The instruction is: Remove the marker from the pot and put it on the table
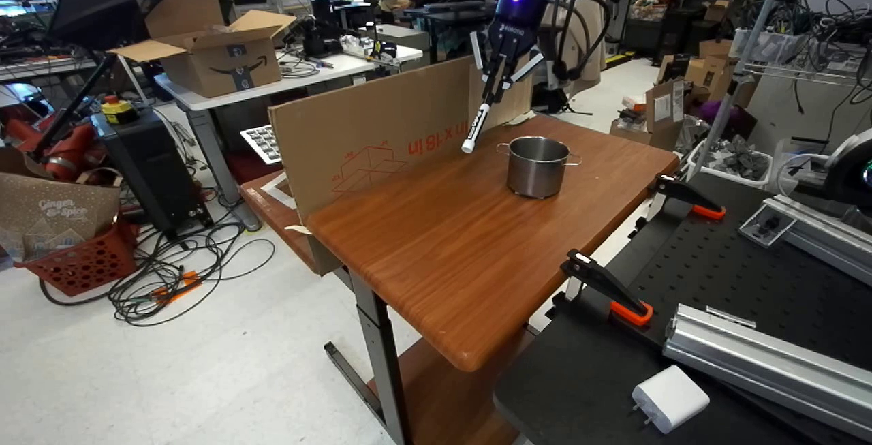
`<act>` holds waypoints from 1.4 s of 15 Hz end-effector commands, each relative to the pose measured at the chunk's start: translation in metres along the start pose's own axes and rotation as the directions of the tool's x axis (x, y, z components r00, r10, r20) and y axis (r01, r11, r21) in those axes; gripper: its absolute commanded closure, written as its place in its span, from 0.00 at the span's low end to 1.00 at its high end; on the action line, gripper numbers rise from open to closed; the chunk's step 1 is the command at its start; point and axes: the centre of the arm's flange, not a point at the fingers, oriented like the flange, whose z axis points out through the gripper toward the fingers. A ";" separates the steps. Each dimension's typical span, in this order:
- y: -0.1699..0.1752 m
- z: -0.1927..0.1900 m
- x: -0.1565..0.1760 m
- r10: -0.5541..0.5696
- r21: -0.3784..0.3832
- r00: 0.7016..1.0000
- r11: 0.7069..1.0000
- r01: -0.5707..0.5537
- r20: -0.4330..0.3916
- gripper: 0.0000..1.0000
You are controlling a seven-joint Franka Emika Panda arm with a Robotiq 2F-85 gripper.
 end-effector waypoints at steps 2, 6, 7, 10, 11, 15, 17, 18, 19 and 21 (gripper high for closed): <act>-0.012 0.026 0.013 0.048 0.005 0.998 0.999 -0.048 -0.037 0.95; -0.011 0.046 0.026 0.081 -0.022 0.994 0.996 -0.083 -0.072 0.95; -0.009 0.051 0.030 0.088 -0.031 0.993 0.995 -0.091 -0.084 0.95; -0.004 0.062 0.040 0.107 -0.061 0.986 0.991 -0.115 -0.131 0.95; -0.002 0.067 0.044 0.112 -0.077 0.983 0.989 -0.124 -0.147 0.95; 0.003 0.089 0.051 0.115 -0.144 0.973 0.979 -0.146 -0.199 0.95; 0.003 0.100 0.052 0.117 -0.169 0.969 0.973 -0.155 -0.215 0.95; 0.000 0.098 0.051 0.115 -0.167 0.968 0.974 -0.154 -0.224 0.95; -0.002 0.098 0.050 0.116 -0.167 0.967 0.974 -0.156 -0.229 0.95; -0.004 0.096 0.050 0.122 -0.165 0.965 0.973 -0.163 -0.234 0.55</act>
